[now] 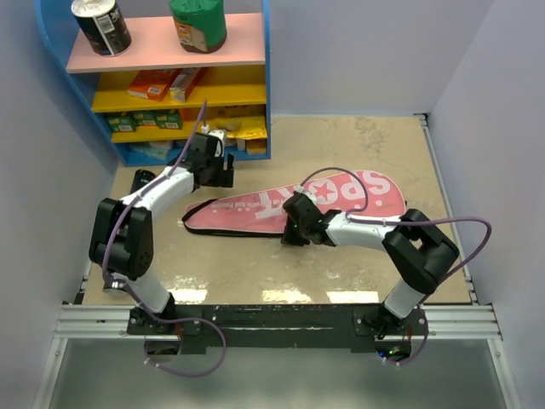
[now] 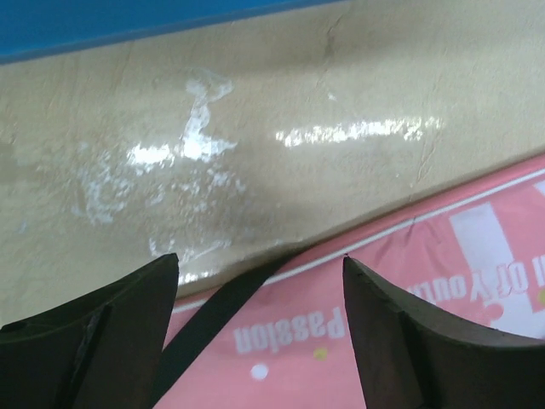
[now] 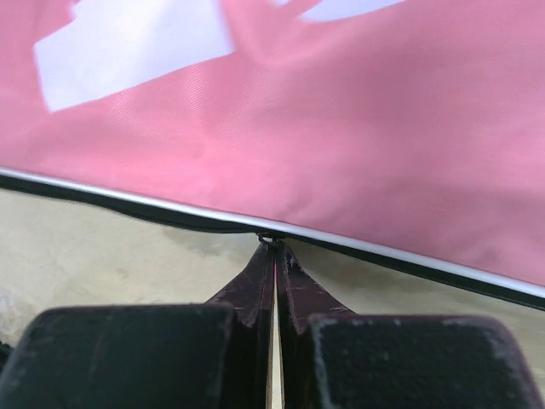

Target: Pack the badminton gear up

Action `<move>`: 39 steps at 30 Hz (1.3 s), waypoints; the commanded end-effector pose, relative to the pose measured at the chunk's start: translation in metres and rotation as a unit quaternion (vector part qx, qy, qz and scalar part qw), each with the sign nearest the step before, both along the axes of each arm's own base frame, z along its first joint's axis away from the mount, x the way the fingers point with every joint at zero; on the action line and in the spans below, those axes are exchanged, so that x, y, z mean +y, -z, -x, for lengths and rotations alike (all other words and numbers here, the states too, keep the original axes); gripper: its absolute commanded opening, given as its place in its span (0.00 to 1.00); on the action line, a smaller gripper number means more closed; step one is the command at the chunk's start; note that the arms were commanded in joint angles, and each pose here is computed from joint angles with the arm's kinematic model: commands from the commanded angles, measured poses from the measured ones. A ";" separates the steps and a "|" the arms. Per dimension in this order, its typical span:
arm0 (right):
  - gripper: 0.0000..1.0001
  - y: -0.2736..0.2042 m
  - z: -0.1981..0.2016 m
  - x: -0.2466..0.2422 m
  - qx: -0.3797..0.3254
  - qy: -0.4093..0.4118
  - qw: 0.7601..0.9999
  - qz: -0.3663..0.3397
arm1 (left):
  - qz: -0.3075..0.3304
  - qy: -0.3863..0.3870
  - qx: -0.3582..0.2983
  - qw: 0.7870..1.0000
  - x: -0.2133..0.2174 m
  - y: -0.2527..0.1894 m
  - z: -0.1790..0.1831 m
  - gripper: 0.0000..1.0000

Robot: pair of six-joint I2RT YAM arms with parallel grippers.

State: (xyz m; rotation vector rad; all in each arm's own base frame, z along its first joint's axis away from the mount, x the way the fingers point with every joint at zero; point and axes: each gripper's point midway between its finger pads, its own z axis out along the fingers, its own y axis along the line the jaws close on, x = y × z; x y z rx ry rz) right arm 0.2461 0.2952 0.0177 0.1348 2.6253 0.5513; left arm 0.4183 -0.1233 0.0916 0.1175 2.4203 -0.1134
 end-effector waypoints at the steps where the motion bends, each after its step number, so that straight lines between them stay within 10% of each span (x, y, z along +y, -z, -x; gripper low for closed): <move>1: 0.00 0.000 -0.017 -0.045 -0.010 0.031 0.999 0.032 | -0.020 -0.010 0.000 1.000 0.017 -0.021 0.028 0.82; 24: 0.00 -0.010 -0.035 -0.085 -0.027 0.045 0.998 0.033 | 0.074 -0.016 0.096 0.992 0.017 0.045 0.078 0.86; 39: 0.00 -0.021 -0.033 -0.034 -0.044 -0.014 0.999 0.015 | 0.137 0.005 0.136 0.981 -0.006 0.082 0.106 0.49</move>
